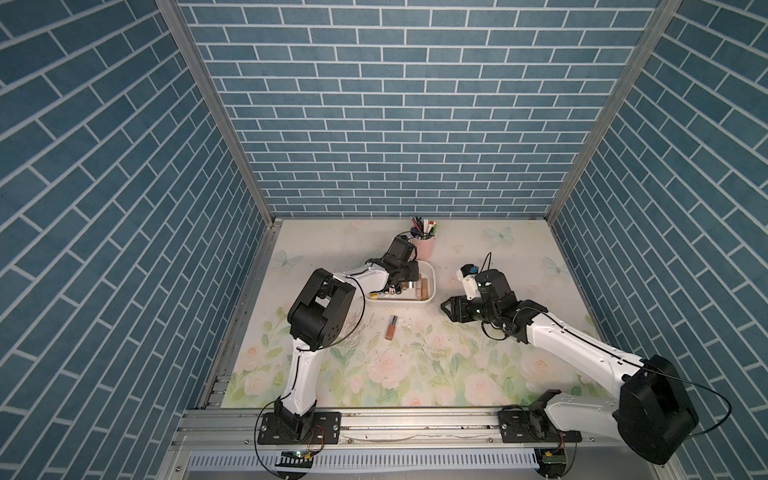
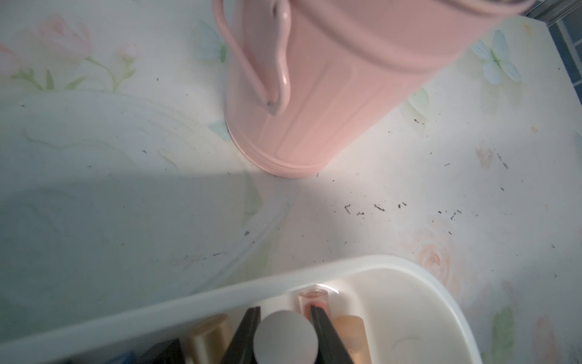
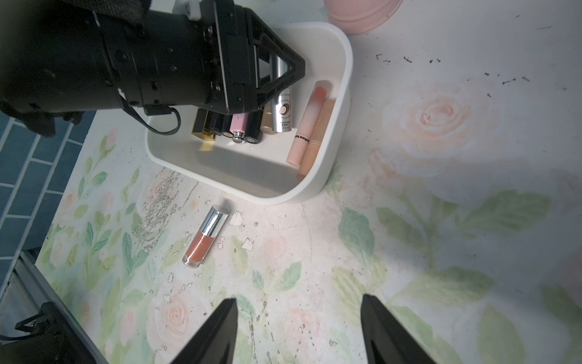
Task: Put the lipstick into the storage box
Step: Place the lipstick in the storage box.
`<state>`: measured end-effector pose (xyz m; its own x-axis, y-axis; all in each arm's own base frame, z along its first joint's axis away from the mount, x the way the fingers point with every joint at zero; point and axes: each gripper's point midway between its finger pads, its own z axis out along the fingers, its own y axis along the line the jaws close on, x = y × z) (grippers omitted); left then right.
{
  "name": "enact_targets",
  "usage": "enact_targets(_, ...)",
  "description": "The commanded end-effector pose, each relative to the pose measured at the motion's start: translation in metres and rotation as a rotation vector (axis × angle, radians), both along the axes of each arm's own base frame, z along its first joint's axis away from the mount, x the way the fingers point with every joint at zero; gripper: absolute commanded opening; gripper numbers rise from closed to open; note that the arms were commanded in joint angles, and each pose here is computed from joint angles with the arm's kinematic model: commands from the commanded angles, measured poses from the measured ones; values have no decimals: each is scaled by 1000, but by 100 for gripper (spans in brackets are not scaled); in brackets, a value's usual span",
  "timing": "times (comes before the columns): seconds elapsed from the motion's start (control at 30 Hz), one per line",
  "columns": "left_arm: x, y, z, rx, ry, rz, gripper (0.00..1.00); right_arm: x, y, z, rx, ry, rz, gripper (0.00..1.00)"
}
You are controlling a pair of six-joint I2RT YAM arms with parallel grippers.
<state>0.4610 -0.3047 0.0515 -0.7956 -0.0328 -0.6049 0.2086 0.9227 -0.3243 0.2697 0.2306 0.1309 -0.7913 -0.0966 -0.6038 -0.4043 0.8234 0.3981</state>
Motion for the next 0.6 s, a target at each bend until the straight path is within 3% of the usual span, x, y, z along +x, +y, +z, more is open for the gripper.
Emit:
enact_targets(0.0,0,6,-16,21,15,17,11,2,-2,2,-16,-17,7,66)
enact_targets(0.57,-3,15,-40,51,66,26,26,2,-2,1,-14,-14,4,66)
